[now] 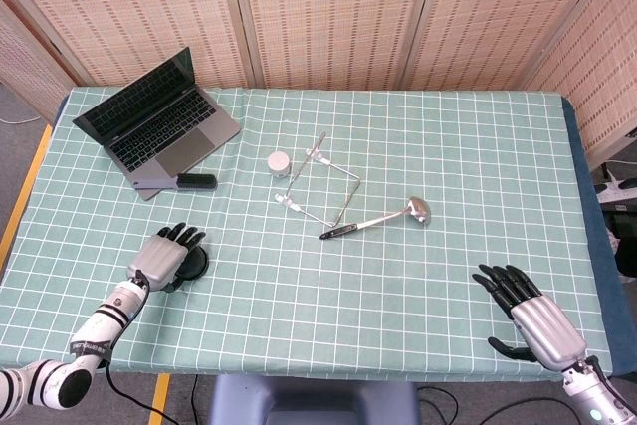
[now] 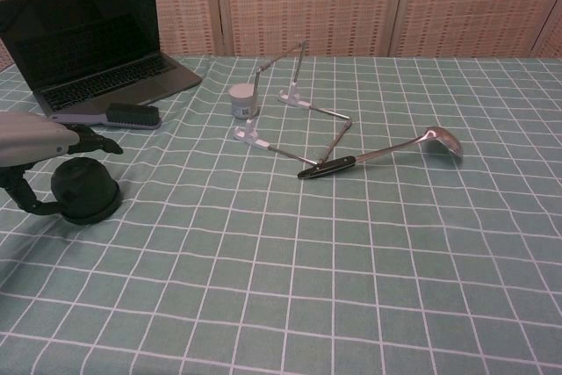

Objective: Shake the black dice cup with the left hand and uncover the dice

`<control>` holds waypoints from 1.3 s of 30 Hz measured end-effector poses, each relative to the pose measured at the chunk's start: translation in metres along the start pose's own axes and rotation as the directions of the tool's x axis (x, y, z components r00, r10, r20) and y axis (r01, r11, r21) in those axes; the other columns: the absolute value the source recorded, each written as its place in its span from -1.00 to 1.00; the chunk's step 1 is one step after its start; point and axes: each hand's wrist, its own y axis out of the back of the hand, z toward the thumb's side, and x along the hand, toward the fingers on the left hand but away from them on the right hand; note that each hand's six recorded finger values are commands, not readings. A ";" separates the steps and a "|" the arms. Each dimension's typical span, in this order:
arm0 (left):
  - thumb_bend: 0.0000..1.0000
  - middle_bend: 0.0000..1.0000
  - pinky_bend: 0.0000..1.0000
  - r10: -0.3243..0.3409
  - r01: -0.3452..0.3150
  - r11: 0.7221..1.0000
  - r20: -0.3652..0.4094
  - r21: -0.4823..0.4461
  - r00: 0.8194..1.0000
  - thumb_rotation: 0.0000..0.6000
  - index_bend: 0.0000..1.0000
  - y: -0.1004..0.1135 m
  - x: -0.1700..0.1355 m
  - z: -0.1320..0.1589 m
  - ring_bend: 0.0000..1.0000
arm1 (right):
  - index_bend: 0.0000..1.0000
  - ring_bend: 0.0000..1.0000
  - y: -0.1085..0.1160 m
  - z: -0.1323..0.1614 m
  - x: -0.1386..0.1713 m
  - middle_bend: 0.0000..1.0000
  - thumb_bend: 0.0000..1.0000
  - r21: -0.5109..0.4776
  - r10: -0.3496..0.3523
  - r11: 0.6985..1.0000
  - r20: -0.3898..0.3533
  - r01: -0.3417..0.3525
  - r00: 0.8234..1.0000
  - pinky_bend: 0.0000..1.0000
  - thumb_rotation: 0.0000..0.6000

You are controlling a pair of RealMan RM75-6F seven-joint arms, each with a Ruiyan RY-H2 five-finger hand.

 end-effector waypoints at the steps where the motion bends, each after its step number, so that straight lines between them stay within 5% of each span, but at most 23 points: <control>1: -0.35 -0.23 -0.49 0.009 -0.009 1.000 0.001 0.003 1.000 1.00 -0.20 0.000 0.000 0.000 -0.63 | -1.00 -1.00 0.000 0.000 0.000 -1.00 -0.70 0.000 0.000 1.000 0.000 0.000 1.000 -1.00 1.00; 8: -0.35 0.13 -0.45 0.076 -0.076 0.997 0.009 0.001 0.997 1.00 0.07 0.002 0.000 0.001 -0.43 | -1.00 -1.00 0.000 0.000 0.001 -1.00 -0.70 -0.001 0.002 1.000 0.002 -0.002 1.000 -1.00 1.00; 16: -0.35 0.16 -0.45 0.137 -0.136 0.990 0.015 -0.043 0.990 1.00 0.10 0.014 -0.009 0.000 -0.43 | -1.00 -1.00 -0.001 0.000 0.000 -1.00 -0.70 -0.002 0.007 1.000 0.002 -0.007 1.000 -1.00 1.00; 24: -0.35 0.14 -0.44 0.074 -0.074 0.995 0.003 -0.071 0.997 1.00 0.02 0.003 -0.008 -0.006 -0.36 | -1.00 -1.00 -0.001 0.001 0.001 -1.00 -0.70 -0.002 0.005 1.000 -0.002 -0.005 1.000 -1.00 1.00; 29: -0.33 0.13 -0.46 0.095 -0.094 0.993 0.005 -0.070 0.995 1.00 -0.10 0.004 -0.003 -0.004 -0.29 | -1.00 -1.00 0.001 0.000 0.002 -1.00 -0.70 -0.003 0.002 1.000 0.001 -0.002 1.000 -1.00 1.00; 32: -0.33 -0.05 -0.51 0.105 -0.105 0.993 0.012 -0.052 0.994 1.00 -0.46 0.006 -0.004 -0.002 -0.29 | -1.00 -1.00 0.000 -0.001 0.001 -1.00 -0.70 -0.003 0.006 1.000 0.002 -0.006 1.000 -1.00 1.00; 35: -0.33 -0.47 -0.54 0.089 -0.088 0.995 0.018 -0.043 0.996 1.00 -0.76 0.004 -0.006 -0.001 -0.37 | -1.00 -1.00 0.000 -0.001 0.000 -1.00 -0.70 -0.002 0.007 1.000 0.002 -0.007 1.000 -1.00 1.00; 39: -0.33 -0.59 -0.56 0.053 -0.053 0.998 0.013 -0.039 0.998 1.00 -0.80 0.000 -0.005 -0.002 -0.43 | -1.00 -1.00 0.000 -0.001 0.001 -1.00 -0.70 -0.003 0.004 1.000 0.003 -0.004 1.000 -1.00 1.00</control>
